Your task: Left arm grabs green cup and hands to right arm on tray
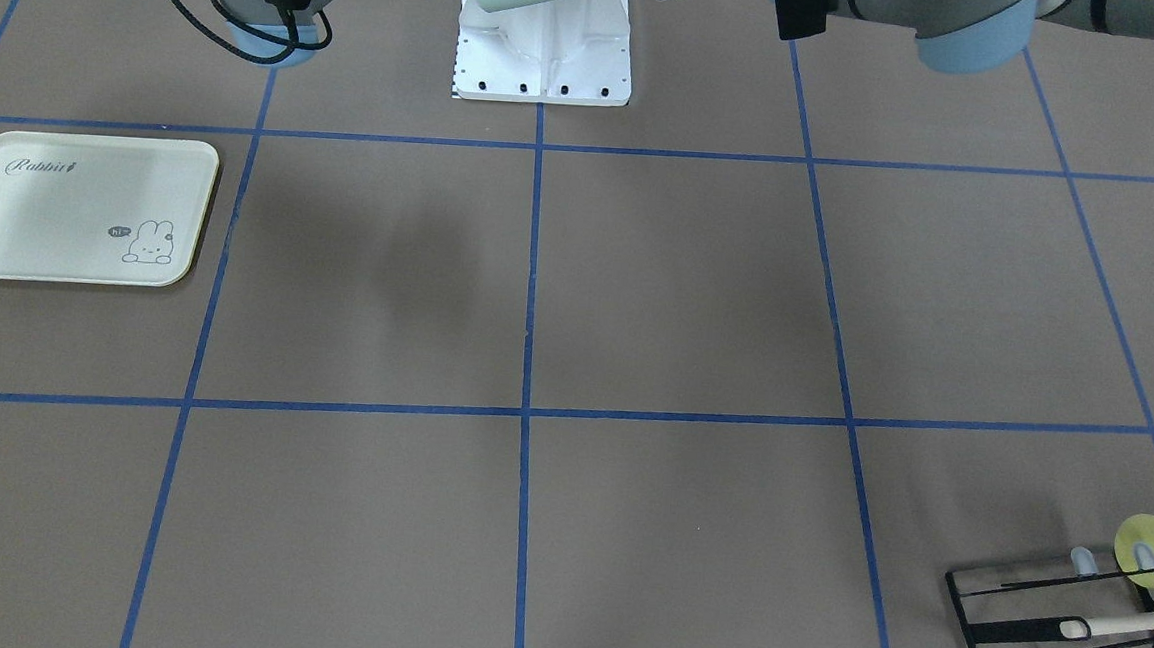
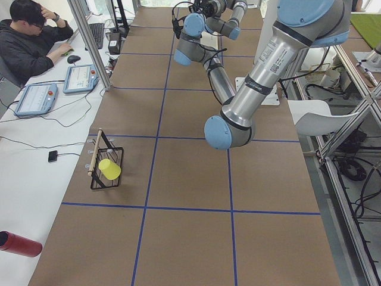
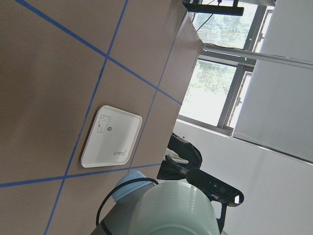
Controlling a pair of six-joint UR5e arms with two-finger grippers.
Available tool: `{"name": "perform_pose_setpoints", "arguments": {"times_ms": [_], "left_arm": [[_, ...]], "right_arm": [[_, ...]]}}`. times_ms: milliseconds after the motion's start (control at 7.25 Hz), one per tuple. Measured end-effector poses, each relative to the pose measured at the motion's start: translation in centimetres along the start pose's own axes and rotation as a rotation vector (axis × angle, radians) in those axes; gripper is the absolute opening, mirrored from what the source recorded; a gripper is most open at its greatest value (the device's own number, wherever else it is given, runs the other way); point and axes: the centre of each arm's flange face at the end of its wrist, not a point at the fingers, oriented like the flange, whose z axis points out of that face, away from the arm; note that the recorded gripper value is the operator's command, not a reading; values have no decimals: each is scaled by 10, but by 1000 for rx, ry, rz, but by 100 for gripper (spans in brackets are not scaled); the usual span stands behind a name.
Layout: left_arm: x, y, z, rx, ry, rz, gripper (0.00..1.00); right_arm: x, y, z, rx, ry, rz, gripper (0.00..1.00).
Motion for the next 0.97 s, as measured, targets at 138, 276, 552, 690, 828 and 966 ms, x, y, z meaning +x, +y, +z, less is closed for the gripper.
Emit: {"name": "perform_pose_setpoints", "arguments": {"times_ms": [138, 276, 552, 690, 828, 966], "left_arm": [[1, -2, -2, 7, 3, 41, 100], [0, -6, -3, 18, 4, 59, 100], [-1, -15, -10, 45, 0, 75, 100], [-3, -19, -14, 58, -4, 82, 100], [-5, -23, -18, 70, -10, 90, 100], [-10, -29, -24, 88, -23, 111, 100]], "right_arm": [[-3, 0, -5, -1, 0, 2, 0], [-6, -1, -11, -2, 0, 3, 0], [-5, -7, -22, 8, 21, -7, 0], [-4, -15, -27, 23, 42, -22, 0], [-2, -25, -31, 45, 75, -46, 0], [0, -38, -29, 76, 129, -78, 0]]}}
